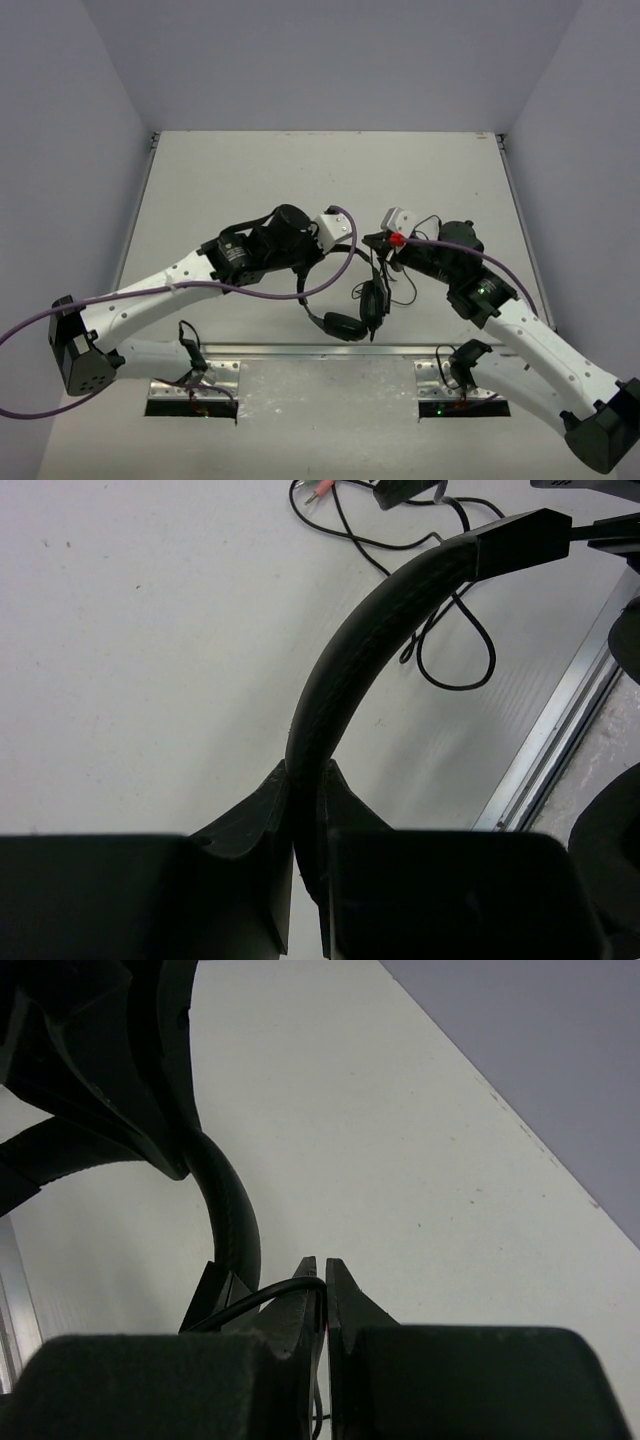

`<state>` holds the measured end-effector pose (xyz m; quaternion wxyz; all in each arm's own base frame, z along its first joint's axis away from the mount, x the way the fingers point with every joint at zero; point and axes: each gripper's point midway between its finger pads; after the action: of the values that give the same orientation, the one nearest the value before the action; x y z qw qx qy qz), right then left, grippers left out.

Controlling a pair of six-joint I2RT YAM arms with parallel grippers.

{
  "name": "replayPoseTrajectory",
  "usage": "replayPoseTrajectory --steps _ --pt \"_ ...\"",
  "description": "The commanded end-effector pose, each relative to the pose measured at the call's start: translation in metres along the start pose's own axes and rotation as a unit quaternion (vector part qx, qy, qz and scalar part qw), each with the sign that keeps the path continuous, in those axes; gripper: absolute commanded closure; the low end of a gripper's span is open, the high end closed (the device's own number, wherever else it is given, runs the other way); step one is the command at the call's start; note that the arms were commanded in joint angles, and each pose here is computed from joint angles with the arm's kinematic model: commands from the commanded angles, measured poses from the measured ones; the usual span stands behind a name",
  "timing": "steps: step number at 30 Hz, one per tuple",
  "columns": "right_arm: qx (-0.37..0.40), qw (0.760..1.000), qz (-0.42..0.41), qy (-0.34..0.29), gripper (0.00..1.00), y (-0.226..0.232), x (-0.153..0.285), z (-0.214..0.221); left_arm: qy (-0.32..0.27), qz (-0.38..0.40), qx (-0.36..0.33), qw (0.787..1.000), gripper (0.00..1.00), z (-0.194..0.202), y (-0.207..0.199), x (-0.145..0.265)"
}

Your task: Wrap the headphones

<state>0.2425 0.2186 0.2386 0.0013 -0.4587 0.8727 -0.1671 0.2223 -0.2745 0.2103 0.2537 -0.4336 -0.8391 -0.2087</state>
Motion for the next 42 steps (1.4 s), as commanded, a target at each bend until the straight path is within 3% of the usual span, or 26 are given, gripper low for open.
replayPoseTrajectory --steps 1,5,9,13,20,24,30,34,37,42 --pt "0.015 1.0 0.003 -0.026 0.98 -0.006 -0.004 -0.014 -0.062 0.054 -0.032 0.996 1.0 -0.029 -0.023 0.02" --pt "-0.007 0.999 -0.038 0.006 0.99 0.004 -0.007 -0.015 -0.058 -0.026 -0.021 0.998 1.0 -0.033 0.005 0.027" --pt "-0.032 0.999 0.011 -0.041 0.99 -0.009 0.001 -0.036 -0.032 -0.099 -0.002 0.995 1.0 -0.027 0.03 0.018" --pt "-0.049 0.997 0.029 -0.045 0.99 -0.019 0.004 -0.055 0.002 -0.197 0.024 0.98 1.0 -0.015 0.061 0.011" --pt "-0.069 0.997 0.041 -0.023 0.99 -0.027 -0.004 -0.06 0.052 -0.252 0.054 0.965 1.0 -0.005 0.081 -0.003" --pt "-0.079 0.996 0.034 -0.014 0.99 -0.025 -0.012 -0.06 0.051 -0.263 0.074 0.961 1.0 -0.006 0.087 -0.001" --pt "-0.068 0.996 0.065 0.012 0.99 -0.036 -0.027 -0.048 0.011 -0.191 0.065 0.979 1.0 -0.019 0.067 0.006" --pt "-0.041 0.993 0.103 0.029 0.99 -0.053 -0.028 -0.043 -0.027 -0.101 0.047 0.993 1.0 -0.025 0.035 0.017" --pt "-0.011 0.992 0.117 0.041 0.99 -0.063 -0.029 -0.044 -0.037 -0.029 0.032 0.998 1.0 -0.023 0.009 0.02" --pt "0.01 0.989 0.137 0.052 0.99 -0.073 -0.029 -0.041 -0.022 0.006 0.02 1.0 1.0 -0.014 -0.007 0.017"
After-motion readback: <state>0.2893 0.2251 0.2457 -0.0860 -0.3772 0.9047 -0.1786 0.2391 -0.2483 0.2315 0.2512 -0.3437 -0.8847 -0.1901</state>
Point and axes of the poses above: each gripper's point midway between its finger pads, its own x axis back along the fingers, its own y axis along the line the jaws close on, z = x × y, and after that the axes turned 1 degree about x, right-handed
